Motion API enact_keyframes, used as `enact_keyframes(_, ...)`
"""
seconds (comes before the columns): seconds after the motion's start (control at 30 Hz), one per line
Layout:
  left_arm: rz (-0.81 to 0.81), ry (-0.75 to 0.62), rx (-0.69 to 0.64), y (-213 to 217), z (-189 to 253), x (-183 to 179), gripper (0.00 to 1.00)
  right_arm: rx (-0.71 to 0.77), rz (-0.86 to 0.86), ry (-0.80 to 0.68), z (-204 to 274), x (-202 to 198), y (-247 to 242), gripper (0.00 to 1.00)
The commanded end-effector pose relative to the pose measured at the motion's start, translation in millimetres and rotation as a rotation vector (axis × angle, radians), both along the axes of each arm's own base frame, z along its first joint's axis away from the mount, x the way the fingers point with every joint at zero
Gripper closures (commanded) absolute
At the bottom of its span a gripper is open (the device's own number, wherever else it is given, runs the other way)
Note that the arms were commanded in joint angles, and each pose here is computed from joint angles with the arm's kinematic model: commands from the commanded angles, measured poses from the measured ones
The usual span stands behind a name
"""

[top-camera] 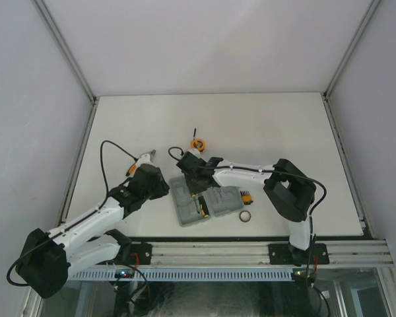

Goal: Sort the tools into containers
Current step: Adjust the screwdriver in the storage box.

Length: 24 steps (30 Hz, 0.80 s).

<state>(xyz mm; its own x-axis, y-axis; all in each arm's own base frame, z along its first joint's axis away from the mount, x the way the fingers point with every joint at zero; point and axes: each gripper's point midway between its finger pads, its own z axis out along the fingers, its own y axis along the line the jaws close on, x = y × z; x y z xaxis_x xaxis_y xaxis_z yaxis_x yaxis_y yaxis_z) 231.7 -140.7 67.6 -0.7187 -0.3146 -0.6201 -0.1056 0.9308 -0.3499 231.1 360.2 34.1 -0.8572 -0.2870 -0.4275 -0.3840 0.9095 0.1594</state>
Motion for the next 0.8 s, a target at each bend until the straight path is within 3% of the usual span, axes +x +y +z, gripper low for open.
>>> enact_keyframes(0.0, -0.005, -0.023, -0.013, -2, 2, 5, 0.59, -0.048, 0.022, 0.066, -15, -12, -7, 0.88)
enact_keyframes(0.2, -0.005, -0.014, -0.012, -3, -2, 4, 0.6, -0.217, 0.003, 0.161, -59, -45, -35, 0.99)
enact_keyframes(0.53, -0.003, -0.013, -0.013, 1, -8, -1, 0.59, -0.398, 0.001, 0.329, -126, -108, -87, 1.0)
enact_keyframes(0.77, 0.004, 0.006, -0.02, 1, -12, -4, 0.57, -0.323, -0.019, 0.229, -97, -89, -73, 1.0)
